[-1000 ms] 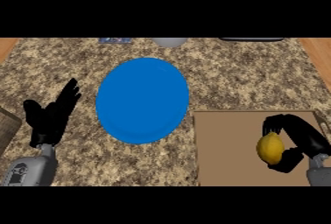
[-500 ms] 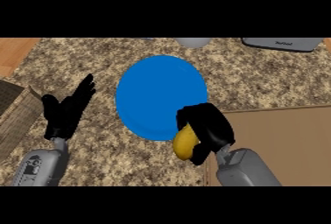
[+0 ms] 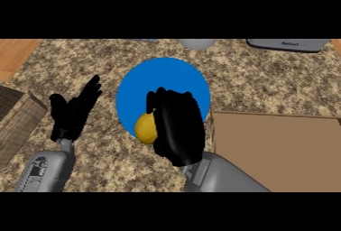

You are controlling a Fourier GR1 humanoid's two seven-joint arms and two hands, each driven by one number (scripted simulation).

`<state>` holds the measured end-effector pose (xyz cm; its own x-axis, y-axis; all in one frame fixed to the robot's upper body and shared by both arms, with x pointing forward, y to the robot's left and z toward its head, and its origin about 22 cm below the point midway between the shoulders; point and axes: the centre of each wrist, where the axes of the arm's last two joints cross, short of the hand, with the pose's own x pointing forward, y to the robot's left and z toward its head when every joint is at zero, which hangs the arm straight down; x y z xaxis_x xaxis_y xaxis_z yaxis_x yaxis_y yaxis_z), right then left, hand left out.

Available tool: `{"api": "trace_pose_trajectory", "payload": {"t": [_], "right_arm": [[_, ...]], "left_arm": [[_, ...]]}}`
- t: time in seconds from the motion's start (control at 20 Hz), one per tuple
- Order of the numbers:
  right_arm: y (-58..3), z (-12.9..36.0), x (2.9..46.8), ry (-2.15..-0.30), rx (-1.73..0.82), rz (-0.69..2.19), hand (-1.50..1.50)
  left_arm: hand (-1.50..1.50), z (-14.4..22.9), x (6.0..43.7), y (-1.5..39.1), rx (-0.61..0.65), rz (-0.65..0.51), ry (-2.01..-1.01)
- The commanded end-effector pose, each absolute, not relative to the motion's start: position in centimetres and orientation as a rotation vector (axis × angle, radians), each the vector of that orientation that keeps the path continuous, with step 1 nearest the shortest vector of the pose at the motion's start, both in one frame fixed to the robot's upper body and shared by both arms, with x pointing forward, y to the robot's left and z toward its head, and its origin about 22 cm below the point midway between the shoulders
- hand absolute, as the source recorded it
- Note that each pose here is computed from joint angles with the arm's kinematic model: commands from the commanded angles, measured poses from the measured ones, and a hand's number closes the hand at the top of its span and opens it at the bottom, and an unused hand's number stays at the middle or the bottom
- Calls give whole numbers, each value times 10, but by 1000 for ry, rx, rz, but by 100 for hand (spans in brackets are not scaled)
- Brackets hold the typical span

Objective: Pick the lemon from the tray and place it in the plate

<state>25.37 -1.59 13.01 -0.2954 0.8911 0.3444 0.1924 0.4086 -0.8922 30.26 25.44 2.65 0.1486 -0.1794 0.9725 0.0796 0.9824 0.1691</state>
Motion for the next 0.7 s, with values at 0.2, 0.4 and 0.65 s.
{"api": "trace_pose_trajectory", "payload": {"t": [0.2, 0.4, 0.65], "right_arm": [[25, 143, 256, -1688, -1053, 598, 150], [31, 142, 273, -1669, -1058, 511, 150], [32, 143, 296, -1609, -1096, 484, 150]], "left_arm": [[0, 26, 308, 249, 80, -186, -1415], [0, 24, 306, 255, 114, -149, -1418], [0, 26, 309, 249, 106, -156, -1412]]}}
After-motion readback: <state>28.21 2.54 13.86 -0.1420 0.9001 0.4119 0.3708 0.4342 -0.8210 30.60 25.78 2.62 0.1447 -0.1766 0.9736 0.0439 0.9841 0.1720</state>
